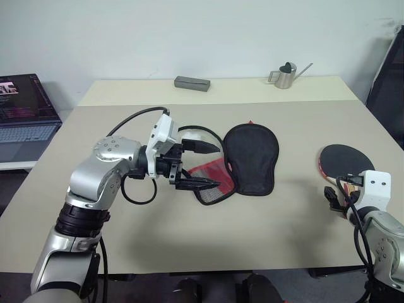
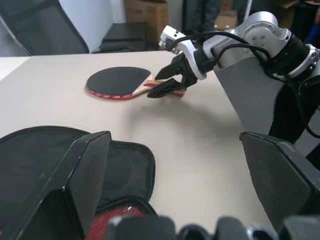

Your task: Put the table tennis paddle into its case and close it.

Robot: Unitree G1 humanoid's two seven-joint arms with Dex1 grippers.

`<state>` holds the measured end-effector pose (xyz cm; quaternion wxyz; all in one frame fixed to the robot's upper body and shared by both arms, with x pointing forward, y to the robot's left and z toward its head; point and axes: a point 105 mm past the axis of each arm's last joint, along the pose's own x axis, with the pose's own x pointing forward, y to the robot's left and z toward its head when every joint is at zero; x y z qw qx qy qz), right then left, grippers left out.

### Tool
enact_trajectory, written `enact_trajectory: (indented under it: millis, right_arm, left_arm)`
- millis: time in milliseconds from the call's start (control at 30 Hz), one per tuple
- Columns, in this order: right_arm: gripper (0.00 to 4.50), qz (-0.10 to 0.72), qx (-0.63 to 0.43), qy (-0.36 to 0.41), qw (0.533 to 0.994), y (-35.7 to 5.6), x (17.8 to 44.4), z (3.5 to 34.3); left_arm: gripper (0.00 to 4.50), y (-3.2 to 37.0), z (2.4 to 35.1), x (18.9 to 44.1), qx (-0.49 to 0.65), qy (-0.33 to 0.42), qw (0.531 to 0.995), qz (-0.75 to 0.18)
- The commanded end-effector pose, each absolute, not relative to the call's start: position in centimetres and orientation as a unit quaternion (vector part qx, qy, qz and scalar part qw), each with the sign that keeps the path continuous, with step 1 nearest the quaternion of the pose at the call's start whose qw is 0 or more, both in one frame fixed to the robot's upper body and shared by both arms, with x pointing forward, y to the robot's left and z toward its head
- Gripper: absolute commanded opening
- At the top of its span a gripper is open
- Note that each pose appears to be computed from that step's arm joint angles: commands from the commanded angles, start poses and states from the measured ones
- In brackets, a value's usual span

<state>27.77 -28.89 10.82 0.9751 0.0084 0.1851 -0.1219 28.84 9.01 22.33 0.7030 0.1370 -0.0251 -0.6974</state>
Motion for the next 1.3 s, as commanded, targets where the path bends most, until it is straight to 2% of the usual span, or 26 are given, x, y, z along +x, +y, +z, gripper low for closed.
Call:
enact_trajectory:
  millis: [33,200,433,533,800,1000,1300]
  right_arm:
    - [4.46,-0.146,-0.006,0.168,0.975,-30.0,27.6,11.3]
    - [4.46,-0.173,-0.018,0.178,0.969,-31.2,27.1,10.5]
    - [4.46,-0.160,-0.019,0.176,0.971,-30.3,28.1,9.8]
    - [3.87,-0.157,-0.021,0.180,0.971,-30.1,28.4,9.5]
    - [1.17,-0.169,-0.026,0.188,0.967,-29.9,28.7,9.0]
    - [1.17,-0.172,-0.039,0.162,0.971,-29.6,29.4,10.1]
    - [1.17,-0.152,-0.090,0.077,0.981,-28.9,30.9,14.4]
  left_arm:
    - [4.50,8.7,23.2,28.6,0.154,-0.046,0.693,-0.702]
    - [4.50,8.9,23.0,28.6,0.156,-0.044,0.696,-0.699]
    - [4.50,9.0,22.8,28.7,0.159,-0.042,0.700,-0.695]
    - [4.50,9.0,22.7,28.7,0.158,-0.041,0.702,-0.694]
    - [4.50,9.6,22.5,28.8,0.161,-0.036,0.715,-0.680]
    - [4.50,10.3,22.4,29.1,0.163,-0.033,0.731,-0.662]
    - [4.50,12.4,23.1,29.9,0.173,-0.044,0.774,-0.607]
